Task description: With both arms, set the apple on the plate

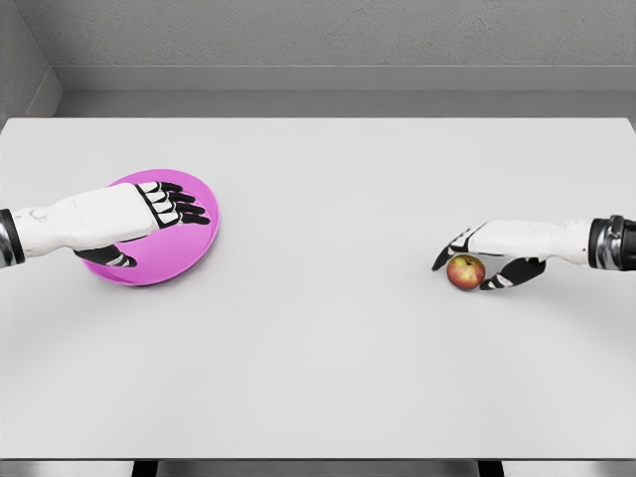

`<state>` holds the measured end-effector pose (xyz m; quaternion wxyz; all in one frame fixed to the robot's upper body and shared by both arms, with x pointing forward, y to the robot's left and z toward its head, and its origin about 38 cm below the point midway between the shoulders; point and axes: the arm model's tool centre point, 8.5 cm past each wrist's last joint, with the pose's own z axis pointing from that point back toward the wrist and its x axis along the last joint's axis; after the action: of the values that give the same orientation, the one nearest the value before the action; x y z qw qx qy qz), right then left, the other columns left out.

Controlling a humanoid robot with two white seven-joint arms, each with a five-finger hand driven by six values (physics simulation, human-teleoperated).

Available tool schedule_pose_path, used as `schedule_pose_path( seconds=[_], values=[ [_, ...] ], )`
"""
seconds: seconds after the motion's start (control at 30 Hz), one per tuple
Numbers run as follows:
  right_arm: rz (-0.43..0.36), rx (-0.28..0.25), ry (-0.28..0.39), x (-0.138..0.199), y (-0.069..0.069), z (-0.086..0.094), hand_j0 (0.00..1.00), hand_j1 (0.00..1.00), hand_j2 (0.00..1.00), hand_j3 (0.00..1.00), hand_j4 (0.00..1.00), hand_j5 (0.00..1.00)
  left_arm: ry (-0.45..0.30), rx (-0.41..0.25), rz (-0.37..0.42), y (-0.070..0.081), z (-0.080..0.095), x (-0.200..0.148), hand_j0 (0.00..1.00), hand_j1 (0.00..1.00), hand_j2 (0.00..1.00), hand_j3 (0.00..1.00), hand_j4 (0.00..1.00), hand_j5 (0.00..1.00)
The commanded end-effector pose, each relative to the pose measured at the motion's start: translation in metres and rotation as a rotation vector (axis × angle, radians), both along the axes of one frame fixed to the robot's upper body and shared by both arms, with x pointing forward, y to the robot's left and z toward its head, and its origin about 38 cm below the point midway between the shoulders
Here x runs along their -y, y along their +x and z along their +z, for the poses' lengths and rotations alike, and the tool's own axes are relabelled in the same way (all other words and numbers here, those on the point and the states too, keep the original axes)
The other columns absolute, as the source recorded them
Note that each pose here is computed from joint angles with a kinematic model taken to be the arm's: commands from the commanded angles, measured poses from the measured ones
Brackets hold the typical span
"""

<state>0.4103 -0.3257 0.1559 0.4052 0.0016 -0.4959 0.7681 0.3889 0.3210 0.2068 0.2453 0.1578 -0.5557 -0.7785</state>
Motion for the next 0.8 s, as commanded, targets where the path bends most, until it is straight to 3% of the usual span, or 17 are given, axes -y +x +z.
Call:
schedule_pose_path(
  seconds=[0.0, 0.07, 0.1, 0.17, 0.27, 0.37, 0.43, 0.57, 0.67, 0.77],
  values=[
    [0.009, -0.004, 0.007, -0.001, -0.001, -0.001, 0.7, 0.7, 0.7, 0.7, 0.7, 0.7, -0.005, -0.001, 0.003, 0.0, 0.001, 0.0, 1.0, 1.0, 1.0, 1.0, 1.0, 1.0],
    [0.008, -0.001, 0.006, 0.0, -0.001, 0.0, 0.68, 0.68, 0.68, 0.68, 0.68, 0.68, -0.005, -0.001, 0.003, 0.0, 0.001, 0.0, 1.0, 1.0, 1.0, 1.0, 1.0, 1.0],
    [0.01, 0.0, 0.007, -0.001, -0.001, 0.0, 0.59, 0.59, 0.59, 0.59, 0.59, 0.59, -0.006, -0.001, 0.004, 0.0, 0.001, -0.001, 1.0, 1.0, 1.0, 1.0, 1.0, 1.0],
    [0.009, -0.001, 0.006, 0.0, -0.001, 0.0, 0.51, 0.51, 0.51, 0.51, 0.51, 0.51, -0.005, -0.002, 0.004, 0.0, 0.001, -0.001, 1.0, 1.0, 1.0, 1.0, 1.0, 1.0],
    [0.024, 0.006, 0.015, -0.003, -0.001, 0.002, 0.47, 0.47, 0.47, 0.47, 0.47, 0.47, -0.006, -0.001, 0.004, 0.0, 0.001, -0.001, 1.0, 1.0, 1.0, 1.0, 1.0, 1.0],
    [0.029, 0.01, 0.018, -0.003, -0.001, 0.003, 0.38, 0.38, 0.38, 0.38, 0.38, 0.38, -0.005, -0.002, 0.004, 0.0, 0.001, -0.001, 1.0, 1.0, 1.0, 1.0, 1.0, 1.0],
    [0.027, 0.015, 0.021, -0.003, 0.0, 0.005, 0.37, 0.37, 0.37, 0.37, 0.37, 0.37, -0.005, -0.002, 0.004, 0.0, 0.001, -0.001, 1.0, 1.0, 1.0, 1.0, 1.0, 1.0],
    [0.027, 0.064, 0.056, -0.007, 0.011, 0.029, 0.38, 0.38, 0.38, 0.38, 0.38, 0.38, -0.006, -0.001, 0.004, 0.0, 0.001, -0.001, 1.0, 1.0, 1.0, 1.0, 1.0, 1.0],
    [0.138, 0.107, 0.181, -0.079, 0.028, 0.041, 0.38, 0.38, 0.38, 0.38, 0.38, 0.38, -0.005, -0.002, 0.004, 0.0, 0.001, -0.001, 1.0, 1.0, 1.0, 1.0, 1.0, 1.0],
    [0.216, 0.128, 0.261, -0.132, 0.035, 0.051, 0.38, 0.38, 0.38, 0.38, 0.38, 0.38, -0.005, -0.002, 0.004, 0.0, 0.001, -0.001, 1.0, 1.0, 1.0, 1.0, 1.0, 1.0]
  ],
)
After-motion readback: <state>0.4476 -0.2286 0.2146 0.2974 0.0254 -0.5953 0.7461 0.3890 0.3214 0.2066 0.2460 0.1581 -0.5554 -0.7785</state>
